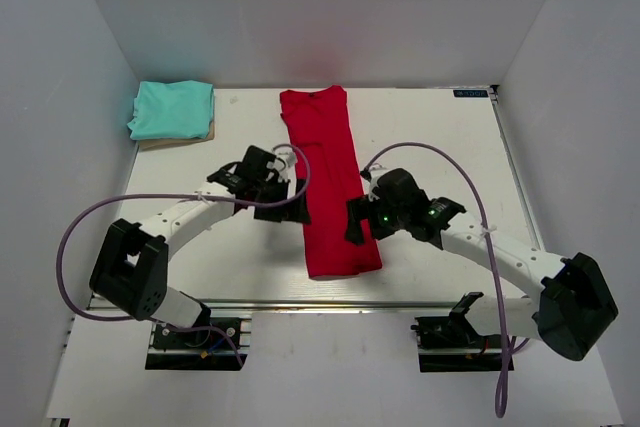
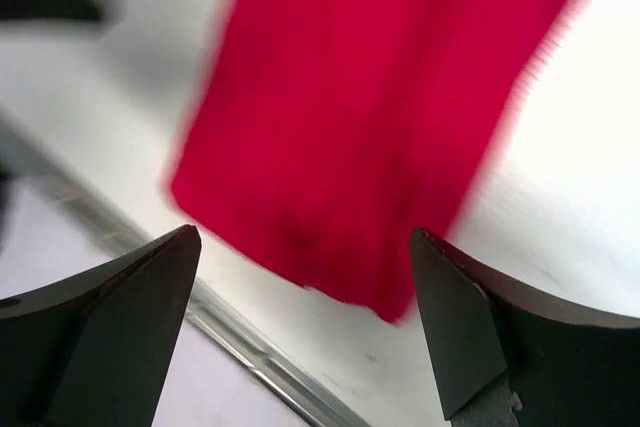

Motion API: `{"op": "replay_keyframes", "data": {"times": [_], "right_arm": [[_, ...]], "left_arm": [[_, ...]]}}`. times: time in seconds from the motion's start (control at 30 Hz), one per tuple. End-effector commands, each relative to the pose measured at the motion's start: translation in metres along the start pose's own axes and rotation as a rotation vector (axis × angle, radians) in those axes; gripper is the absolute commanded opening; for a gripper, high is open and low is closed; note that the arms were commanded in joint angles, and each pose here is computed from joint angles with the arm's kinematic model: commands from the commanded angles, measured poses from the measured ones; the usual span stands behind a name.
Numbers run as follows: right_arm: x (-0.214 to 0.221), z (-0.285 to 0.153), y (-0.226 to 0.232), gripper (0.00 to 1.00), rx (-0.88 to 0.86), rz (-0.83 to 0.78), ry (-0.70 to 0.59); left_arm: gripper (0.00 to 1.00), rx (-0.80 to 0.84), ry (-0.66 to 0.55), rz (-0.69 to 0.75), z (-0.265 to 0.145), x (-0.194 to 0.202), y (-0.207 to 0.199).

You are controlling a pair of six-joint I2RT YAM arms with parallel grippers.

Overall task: Fold and stack the t-shirts
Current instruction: Rotate the tshirt 90 degrees, then grab the bottom of the folded rectangular tshirt with both arms

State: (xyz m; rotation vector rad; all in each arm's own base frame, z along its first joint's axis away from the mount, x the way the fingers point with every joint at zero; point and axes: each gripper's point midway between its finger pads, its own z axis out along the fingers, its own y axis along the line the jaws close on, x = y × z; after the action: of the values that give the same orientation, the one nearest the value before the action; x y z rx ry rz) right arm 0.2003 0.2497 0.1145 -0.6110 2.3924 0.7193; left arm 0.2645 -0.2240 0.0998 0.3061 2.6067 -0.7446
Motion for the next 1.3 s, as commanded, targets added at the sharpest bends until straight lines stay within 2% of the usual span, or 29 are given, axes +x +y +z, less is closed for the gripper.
{"op": "replay_keyframes", "data": {"times": [0.0,0.13,0.33,0.47,0.6,0.7,0.8,0.87,0.93,1.07,1.17,1.2,1.23,1.27], "right_arm": [[0.033,-0.007,-0.054,0.90,0.290,0.101,0.103],[0.062,-0.007,-0.070,0.90,0.358,0.207,0.155],[0.079,-0.002,-0.079,0.90,0.386,0.303,0.179],[0.087,0.007,-0.076,0.83,0.355,0.325,0.218],[0.091,0.017,-0.060,0.70,0.249,0.333,0.239],[0.097,0.021,-0.049,0.58,0.182,0.347,0.259],[0.100,0.022,-0.040,0.49,0.126,0.361,0.265],[0.104,0.022,-0.040,0.41,0.122,0.371,0.268],[0.106,0.022,-0.040,0.28,0.131,0.390,0.274],[0.106,0.022,-0.037,0.22,0.114,0.391,0.277],[0.108,0.022,-0.037,0.12,0.112,0.389,0.281],[0.107,0.022,-0.037,0.10,0.111,0.392,0.279],[0.108,0.022,-0.037,0.05,0.114,0.394,0.281],[0.108,0.022,-0.037,0.02,0.112,0.394,0.282]], "left_arm": [[1.00,0.044,0.137,0.046,-0.004,0.048,-0.013],[1.00,0.029,0.245,0.081,0.004,0.089,-0.015],[1.00,0.091,0.290,0.119,0.020,0.108,-0.036],[1.00,0.015,0.324,0.145,0.029,0.120,-0.029],[0.85,-0.008,0.385,0.153,0.034,0.137,-0.032],[0.79,-0.015,0.400,0.167,0.034,0.145,-0.033],[0.68,-0.010,0.392,0.183,0.038,0.147,-0.038],[0.63,-0.011,0.384,0.185,0.043,0.149,-0.039],[0.54,-0.011,0.394,0.194,0.046,0.153,-0.040],[0.41,-0.036,0.407,0.202,0.056,0.159,-0.036],[0.31,-0.068,0.395,0.218,0.059,0.156,-0.035],[0.24,-0.084,0.398,0.219,0.061,0.157,-0.031],[0.09,-0.096,0.394,0.221,0.060,0.154,-0.031],[0.00,-0.128,0.382,0.216,0.062,0.150,-0.028]]}}
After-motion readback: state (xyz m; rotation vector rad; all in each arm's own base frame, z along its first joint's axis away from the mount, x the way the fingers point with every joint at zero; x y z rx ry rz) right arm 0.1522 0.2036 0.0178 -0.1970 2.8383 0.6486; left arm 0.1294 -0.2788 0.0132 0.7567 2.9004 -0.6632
